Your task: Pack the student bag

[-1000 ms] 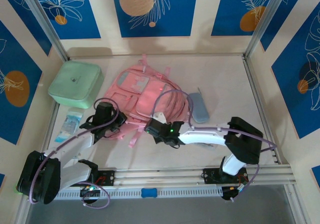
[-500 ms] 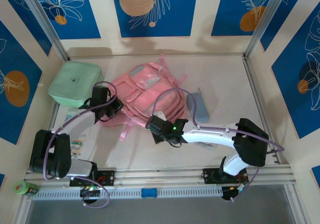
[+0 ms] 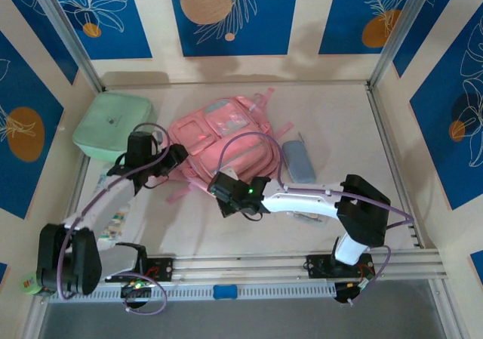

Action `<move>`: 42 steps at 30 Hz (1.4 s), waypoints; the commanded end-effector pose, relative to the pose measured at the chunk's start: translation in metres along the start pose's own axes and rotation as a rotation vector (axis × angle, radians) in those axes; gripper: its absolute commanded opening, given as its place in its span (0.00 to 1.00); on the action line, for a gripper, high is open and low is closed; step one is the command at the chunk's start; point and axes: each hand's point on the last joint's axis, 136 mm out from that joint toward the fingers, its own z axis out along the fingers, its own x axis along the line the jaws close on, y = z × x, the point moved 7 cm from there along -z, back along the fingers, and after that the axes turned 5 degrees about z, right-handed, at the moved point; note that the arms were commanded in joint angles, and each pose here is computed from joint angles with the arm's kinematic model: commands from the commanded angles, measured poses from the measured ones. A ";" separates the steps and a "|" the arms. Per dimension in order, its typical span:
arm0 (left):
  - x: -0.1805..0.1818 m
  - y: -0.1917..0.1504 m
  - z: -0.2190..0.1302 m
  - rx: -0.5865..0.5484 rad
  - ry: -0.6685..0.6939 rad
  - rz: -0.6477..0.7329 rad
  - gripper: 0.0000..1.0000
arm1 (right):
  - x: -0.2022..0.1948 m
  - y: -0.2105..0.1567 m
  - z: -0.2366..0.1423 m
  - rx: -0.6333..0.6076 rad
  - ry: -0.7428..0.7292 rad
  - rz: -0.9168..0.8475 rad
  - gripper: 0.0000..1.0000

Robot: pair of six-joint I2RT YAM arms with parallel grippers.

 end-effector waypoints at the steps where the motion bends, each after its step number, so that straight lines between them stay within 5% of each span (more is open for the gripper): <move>1: 0.001 -0.029 -0.006 0.070 -0.022 -0.074 0.62 | 0.013 0.005 -0.003 -0.022 0.052 -0.002 0.00; 10: -0.004 -0.088 -0.002 0.061 -0.042 -0.211 0.72 | 0.015 0.004 -0.003 -0.016 0.067 0.009 0.00; 20: -0.027 -0.104 0.026 0.058 -0.081 -0.264 0.67 | 0.018 -0.002 0.000 0.001 0.072 0.013 0.00; 29: -0.033 -0.109 0.045 0.061 -0.042 -0.242 0.42 | 0.017 -0.006 0.003 0.003 0.052 0.006 0.00; 37: -0.023 -0.102 0.043 0.023 0.066 -0.160 0.03 | 0.005 -0.009 -0.006 0.016 -0.021 0.028 0.00; 42: -0.015 -0.089 0.038 0.032 0.145 -0.084 0.00 | -0.017 -0.022 -0.013 0.059 -0.091 0.076 0.00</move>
